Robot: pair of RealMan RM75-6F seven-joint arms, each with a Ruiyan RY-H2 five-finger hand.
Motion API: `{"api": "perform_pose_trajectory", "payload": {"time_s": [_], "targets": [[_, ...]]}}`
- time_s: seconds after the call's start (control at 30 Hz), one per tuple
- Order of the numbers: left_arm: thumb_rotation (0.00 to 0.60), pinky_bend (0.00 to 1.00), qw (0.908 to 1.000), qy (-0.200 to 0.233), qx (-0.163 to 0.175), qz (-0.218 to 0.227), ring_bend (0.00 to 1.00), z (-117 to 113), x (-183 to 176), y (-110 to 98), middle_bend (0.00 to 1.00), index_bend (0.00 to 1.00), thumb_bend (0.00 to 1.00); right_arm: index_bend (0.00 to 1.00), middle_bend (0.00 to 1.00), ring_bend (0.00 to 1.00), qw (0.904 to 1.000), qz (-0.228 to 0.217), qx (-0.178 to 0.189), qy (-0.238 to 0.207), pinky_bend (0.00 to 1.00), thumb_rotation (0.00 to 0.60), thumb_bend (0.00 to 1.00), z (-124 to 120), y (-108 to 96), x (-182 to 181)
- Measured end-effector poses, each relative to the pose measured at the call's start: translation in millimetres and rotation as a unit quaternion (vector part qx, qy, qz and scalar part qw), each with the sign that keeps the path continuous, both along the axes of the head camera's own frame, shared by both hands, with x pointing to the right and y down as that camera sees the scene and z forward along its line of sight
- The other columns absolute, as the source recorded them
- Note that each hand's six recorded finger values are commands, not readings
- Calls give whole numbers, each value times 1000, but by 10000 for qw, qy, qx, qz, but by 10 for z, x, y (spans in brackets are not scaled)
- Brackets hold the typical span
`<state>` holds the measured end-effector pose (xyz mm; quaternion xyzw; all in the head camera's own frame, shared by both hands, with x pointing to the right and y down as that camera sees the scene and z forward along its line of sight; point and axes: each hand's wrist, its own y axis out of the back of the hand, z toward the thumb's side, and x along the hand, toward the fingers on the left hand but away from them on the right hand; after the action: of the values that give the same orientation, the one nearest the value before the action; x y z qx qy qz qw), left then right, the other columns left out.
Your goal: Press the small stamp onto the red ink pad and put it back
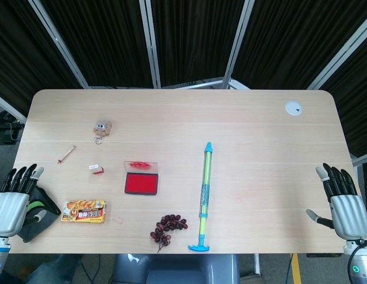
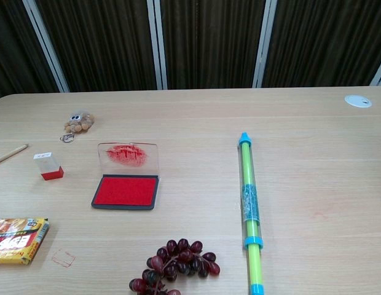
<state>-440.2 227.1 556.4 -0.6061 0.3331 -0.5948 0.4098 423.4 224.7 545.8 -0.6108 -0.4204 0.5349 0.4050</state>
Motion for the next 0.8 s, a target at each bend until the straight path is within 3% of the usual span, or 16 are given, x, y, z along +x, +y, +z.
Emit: {"api": "perform_pose_trajectory", "payload": {"time_s": [0.23,0.3,0.37,0.43,0.63,0.8], "targets": [[600,0,10000,-2,-16,-20,0,-3,-10,-2,0,0,0,0,0,0,10000,12,-1,-1,0,600,0,-5,2,6],[600,155,10000,-18,-26,-7,81,7,-9,-4,0,0,0,0,0,0,10000,26,-5,-12,0,600,0,-5,-1,12],[600,485,10000,-22,-17,34,340,28,10,-33,0,0,0,0,0,0,10000,65,5,-36,0,600,0,-8,-19,21],[600,603,10000,48,-48,50,477,95,48,-106,0,0,0,0,0,0,10000,82,1,-44,0,600,0,-1,-40,22],[600,719,9981,148,-521,-285,642,548,116,-424,0,0,12,0,0,0,9999,101,-32,34,0,600,0,52,-87,22],[600,762,9905,400,-1079,-759,683,1052,293,-726,0,0,175,0,0,0,9999,119,-60,39,0,600,0,82,-121,1]]}}
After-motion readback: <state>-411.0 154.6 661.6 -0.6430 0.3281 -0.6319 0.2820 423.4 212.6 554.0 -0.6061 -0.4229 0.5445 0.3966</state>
